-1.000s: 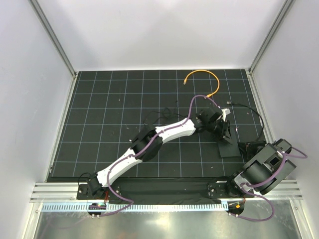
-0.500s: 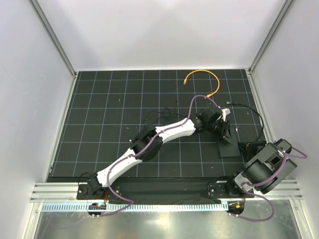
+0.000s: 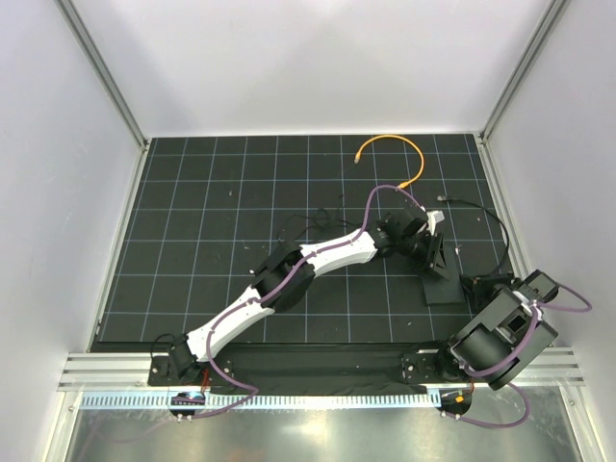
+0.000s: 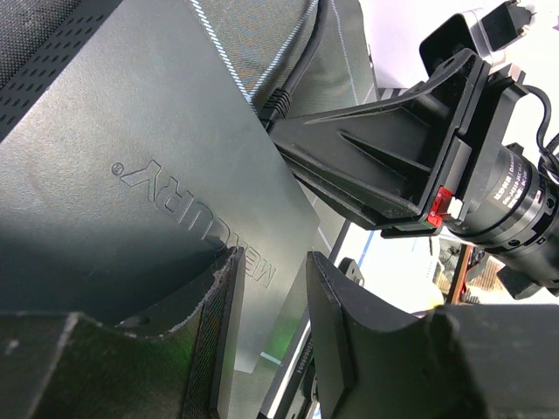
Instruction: Pull the plug from the switch port
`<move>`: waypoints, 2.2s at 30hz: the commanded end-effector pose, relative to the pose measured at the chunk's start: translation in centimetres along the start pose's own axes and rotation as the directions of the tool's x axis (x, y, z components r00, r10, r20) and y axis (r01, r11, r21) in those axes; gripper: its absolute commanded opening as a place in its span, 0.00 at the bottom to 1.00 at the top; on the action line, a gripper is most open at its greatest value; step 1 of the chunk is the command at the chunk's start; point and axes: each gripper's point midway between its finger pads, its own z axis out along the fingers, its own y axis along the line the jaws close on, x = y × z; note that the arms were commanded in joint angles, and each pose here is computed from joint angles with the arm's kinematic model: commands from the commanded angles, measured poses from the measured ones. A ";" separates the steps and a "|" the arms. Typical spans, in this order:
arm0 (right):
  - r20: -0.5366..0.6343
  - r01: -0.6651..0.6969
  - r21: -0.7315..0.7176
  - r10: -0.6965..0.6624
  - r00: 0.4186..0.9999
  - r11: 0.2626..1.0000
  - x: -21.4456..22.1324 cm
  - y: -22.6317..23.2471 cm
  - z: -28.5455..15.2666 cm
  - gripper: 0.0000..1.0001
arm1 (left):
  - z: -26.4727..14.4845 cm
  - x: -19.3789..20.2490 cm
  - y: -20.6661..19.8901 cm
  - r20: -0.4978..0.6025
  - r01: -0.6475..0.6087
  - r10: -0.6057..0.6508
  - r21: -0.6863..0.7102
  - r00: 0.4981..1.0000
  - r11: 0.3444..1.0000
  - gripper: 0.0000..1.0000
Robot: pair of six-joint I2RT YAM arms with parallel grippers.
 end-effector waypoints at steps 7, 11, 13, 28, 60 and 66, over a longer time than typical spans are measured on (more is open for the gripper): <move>0.076 -0.010 0.073 0.004 0.997 0.997 -2.9 -1.1 1.3 0.01 | 0.3 3.7 7.0 -0.078 0.089 -0.107 -0.210 0.991 0.974 0.39; 0.096 -0.035 0.056 0.029 0.995 0.998 -3.9 -0.2 1.4 0.01 | 0.2 4.0 7.6 -0.082 0.098 -0.119 -0.226 0.989 0.969 0.38; 0.120 -0.030 0.063 0.022 0.992 0.998 -4.7 0.2 1.2 0.01 | 0.1 3.9 7.6 -0.076 0.100 -0.120 -0.229 0.990 0.968 0.39; 0.171 0.111 0.101 -0.127 0.977 0.989 -6.9 2.1 -0.5 0.01 | -0.3 3.6 7.1 -0.078 0.089 -0.108 -0.216 0.991 0.972 0.38; 0.225 0.165 -0.478 -0.062 0.972 0.863 -11.1 34.7 -2.4 0.01 | -28.9 -11.8 -0.2 0.297 0.032 0.052 -0.272 0.954 0.962 0.58; 0.198 0.221 -0.580 -0.128 0.972 0.784 -6.5 41.7 -4.8 0.01 | -29.1 -8.7 4.6 0.232 0.071 0.018 -0.369 0.972 0.927 0.58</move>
